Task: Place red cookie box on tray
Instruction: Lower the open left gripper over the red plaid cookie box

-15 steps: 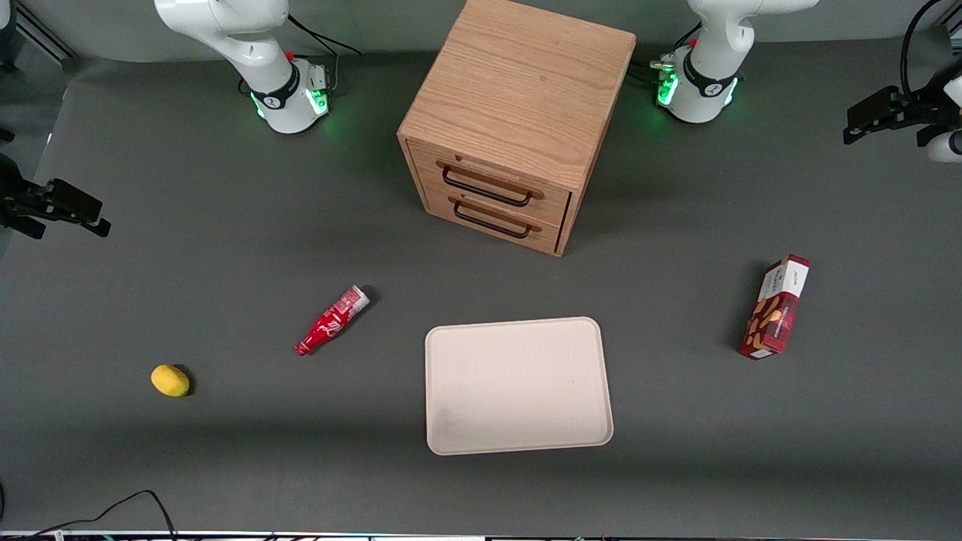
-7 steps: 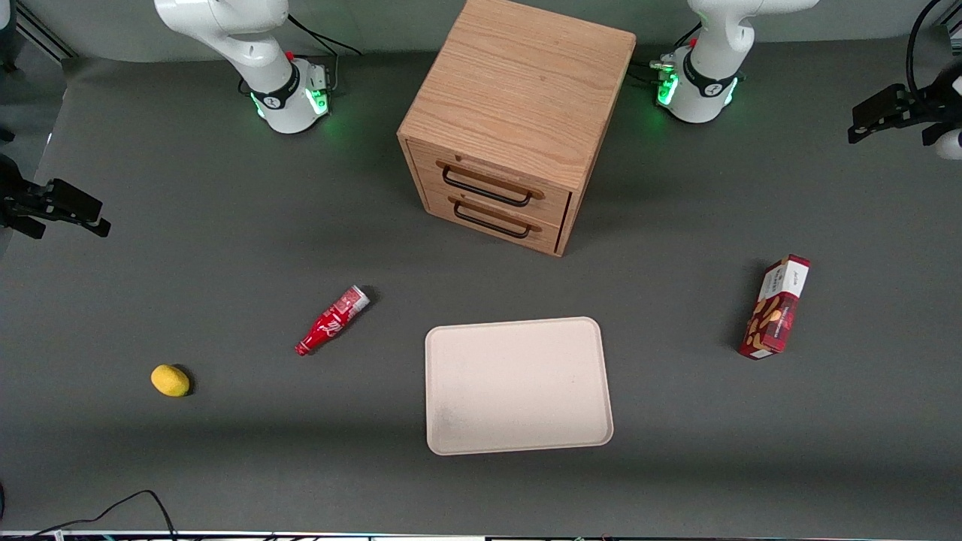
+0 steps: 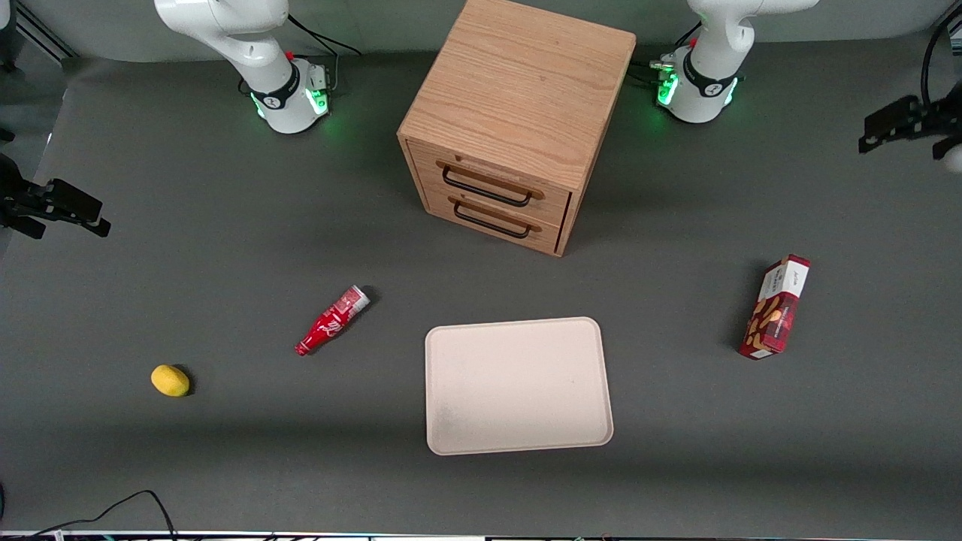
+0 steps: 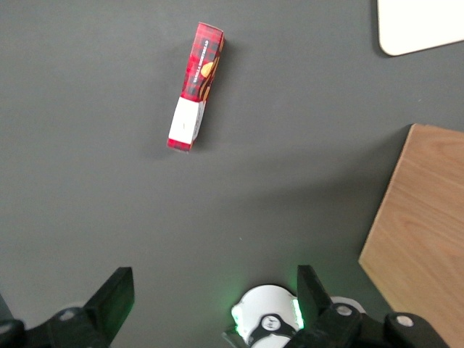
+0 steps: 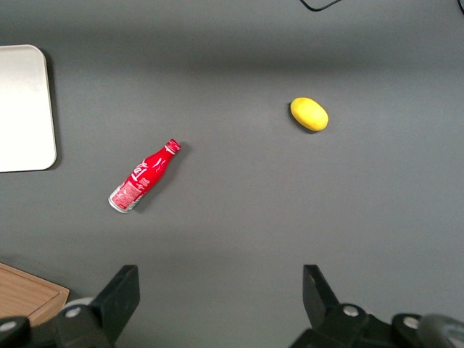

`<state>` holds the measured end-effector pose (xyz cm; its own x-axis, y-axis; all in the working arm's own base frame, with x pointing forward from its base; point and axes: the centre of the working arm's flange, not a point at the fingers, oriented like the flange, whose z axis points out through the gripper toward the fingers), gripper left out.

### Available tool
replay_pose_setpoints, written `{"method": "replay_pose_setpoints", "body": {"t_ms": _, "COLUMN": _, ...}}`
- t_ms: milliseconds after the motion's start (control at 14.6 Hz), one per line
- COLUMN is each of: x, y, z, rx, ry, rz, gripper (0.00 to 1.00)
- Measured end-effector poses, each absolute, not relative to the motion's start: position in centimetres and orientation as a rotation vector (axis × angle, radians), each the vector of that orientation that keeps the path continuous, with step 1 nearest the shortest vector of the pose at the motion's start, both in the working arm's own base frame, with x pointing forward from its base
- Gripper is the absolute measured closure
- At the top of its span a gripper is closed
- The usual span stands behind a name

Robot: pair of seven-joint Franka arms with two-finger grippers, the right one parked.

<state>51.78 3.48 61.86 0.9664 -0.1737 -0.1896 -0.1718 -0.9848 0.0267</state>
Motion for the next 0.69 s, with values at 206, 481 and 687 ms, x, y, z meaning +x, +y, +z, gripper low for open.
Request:
{"method": "replay_pose_setpoints", "body": {"t_ms": 206, "x": 55.2, "y": 6.6, "z": 54.7, "rx": 3.068, "ry": -0.429, "rz": -0.335, "gripper": 0.0}}
{"method": "replay_pose_setpoints", "body": {"t_ms": 481, "x": 56.1, "y": 9.3, "z": 43.3, "rx": 3.063, "ry": -0.508, "rz": -0.252, "gripper": 0.0}}
{"method": "replay_pose_setpoints", "body": {"t_ms": 687, "x": 55.5, "y": 8.5, "z": 36.1, "rx": 3.059, "ry": -0.56, "rz": -0.212, "gripper": 0.0}}
